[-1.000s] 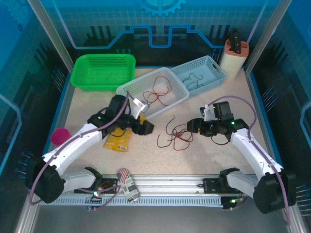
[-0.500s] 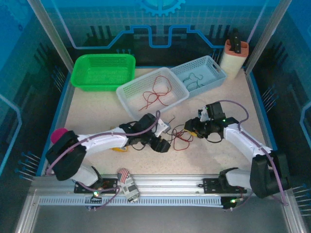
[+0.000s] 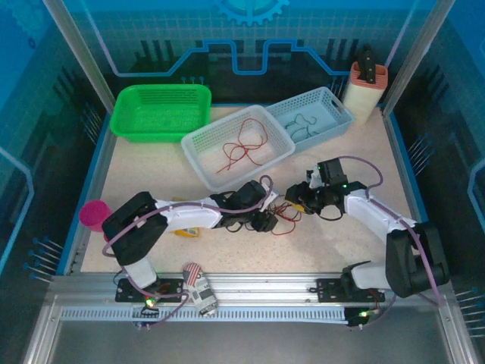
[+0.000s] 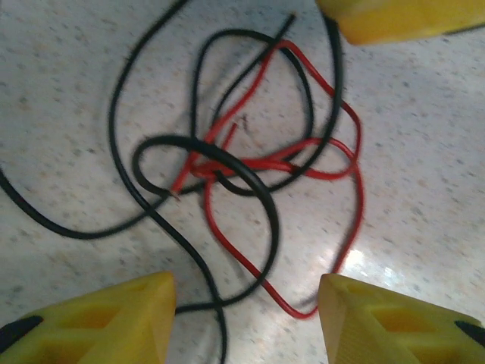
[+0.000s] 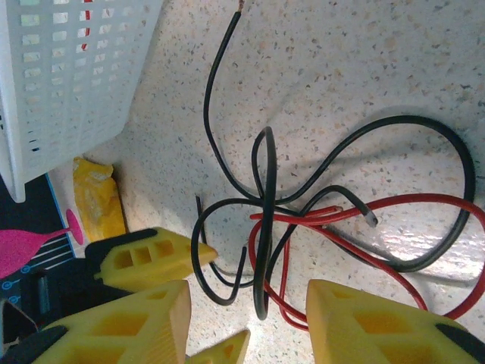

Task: Untangle the cables

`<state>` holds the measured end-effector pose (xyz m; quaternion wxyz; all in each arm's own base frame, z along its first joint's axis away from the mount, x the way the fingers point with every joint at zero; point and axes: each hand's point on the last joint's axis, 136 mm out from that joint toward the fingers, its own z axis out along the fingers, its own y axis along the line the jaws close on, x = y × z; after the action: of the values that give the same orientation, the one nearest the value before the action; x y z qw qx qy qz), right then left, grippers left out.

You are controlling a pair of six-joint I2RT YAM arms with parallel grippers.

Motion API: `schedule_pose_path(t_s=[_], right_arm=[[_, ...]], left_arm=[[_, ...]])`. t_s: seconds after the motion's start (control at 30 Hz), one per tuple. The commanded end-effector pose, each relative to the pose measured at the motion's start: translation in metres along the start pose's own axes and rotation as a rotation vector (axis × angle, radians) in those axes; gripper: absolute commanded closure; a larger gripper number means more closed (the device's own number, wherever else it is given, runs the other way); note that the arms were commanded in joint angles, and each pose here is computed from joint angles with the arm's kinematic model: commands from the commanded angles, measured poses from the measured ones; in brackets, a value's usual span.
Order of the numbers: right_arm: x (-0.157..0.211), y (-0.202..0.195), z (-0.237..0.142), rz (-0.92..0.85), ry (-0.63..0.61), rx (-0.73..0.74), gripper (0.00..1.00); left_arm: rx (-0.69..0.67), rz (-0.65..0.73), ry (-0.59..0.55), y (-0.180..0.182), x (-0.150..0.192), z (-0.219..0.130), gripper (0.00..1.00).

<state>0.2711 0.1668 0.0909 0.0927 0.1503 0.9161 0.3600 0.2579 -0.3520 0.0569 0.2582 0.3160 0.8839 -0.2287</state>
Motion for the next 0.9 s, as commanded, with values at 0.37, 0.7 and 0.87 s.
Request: schedule_pose_path(t_s=[0.37,0.7,0.87], right_arm=[[-0.002,0.002,0.008,0.004,0.018,-0.005,0.60],[0.001,0.003,0.008,-0.008,0.031,-0.008,0.94],[-0.003,0.002,0.001,-0.023,0.001,0.014,1.00]], left_arm=[[-0.004,0.114,-0.041,-0.006,-0.017,0.013,0.60],[0.006,0.114,-0.062,-0.009,-0.025,0.016,0.89],[-0.051,0.078,-0.007,-0.001,-0.024,0.000,1.00]])
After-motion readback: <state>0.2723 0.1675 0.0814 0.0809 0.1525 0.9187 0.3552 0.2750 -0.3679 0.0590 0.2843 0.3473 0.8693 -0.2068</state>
